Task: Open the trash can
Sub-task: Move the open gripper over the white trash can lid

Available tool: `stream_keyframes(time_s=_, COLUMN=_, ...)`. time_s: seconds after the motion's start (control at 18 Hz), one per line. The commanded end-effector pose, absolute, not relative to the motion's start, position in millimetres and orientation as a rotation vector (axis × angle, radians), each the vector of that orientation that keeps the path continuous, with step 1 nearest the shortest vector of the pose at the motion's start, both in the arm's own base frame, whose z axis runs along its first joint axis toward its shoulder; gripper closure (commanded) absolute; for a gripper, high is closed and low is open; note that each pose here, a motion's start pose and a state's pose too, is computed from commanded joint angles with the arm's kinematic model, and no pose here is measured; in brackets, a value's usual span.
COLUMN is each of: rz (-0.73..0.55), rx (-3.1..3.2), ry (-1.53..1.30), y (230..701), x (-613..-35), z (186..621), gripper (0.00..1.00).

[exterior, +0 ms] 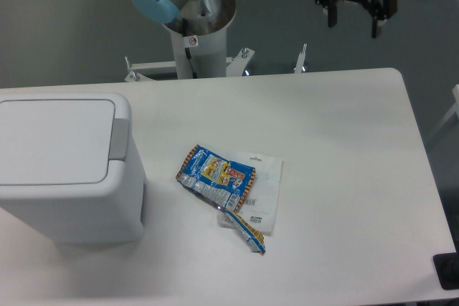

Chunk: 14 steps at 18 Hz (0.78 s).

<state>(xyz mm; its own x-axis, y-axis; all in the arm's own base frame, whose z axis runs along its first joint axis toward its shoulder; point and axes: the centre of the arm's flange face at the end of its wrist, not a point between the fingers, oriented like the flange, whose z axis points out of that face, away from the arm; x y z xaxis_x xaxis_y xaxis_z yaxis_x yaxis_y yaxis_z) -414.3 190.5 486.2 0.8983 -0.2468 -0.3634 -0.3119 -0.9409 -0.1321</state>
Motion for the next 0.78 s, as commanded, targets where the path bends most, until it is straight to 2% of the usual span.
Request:
stream_keyframes(time_s=0.17, rz=0.520, rx=-2.876, ry=0.308, y=196.3, x=-410.9, z=493.3, gripper=0.00)
stream_keyframes(time_s=0.33, rz=0.503, rx=-2.861, ry=0.326, y=216.2, x=-399.5, z=494.0, gripper=0.00)
stream_keyframes(time_s=0.78, rz=0.419, rx=-2.773, ry=-0.077, y=286.0, x=-363.1, z=505.2, gripper=0.00)
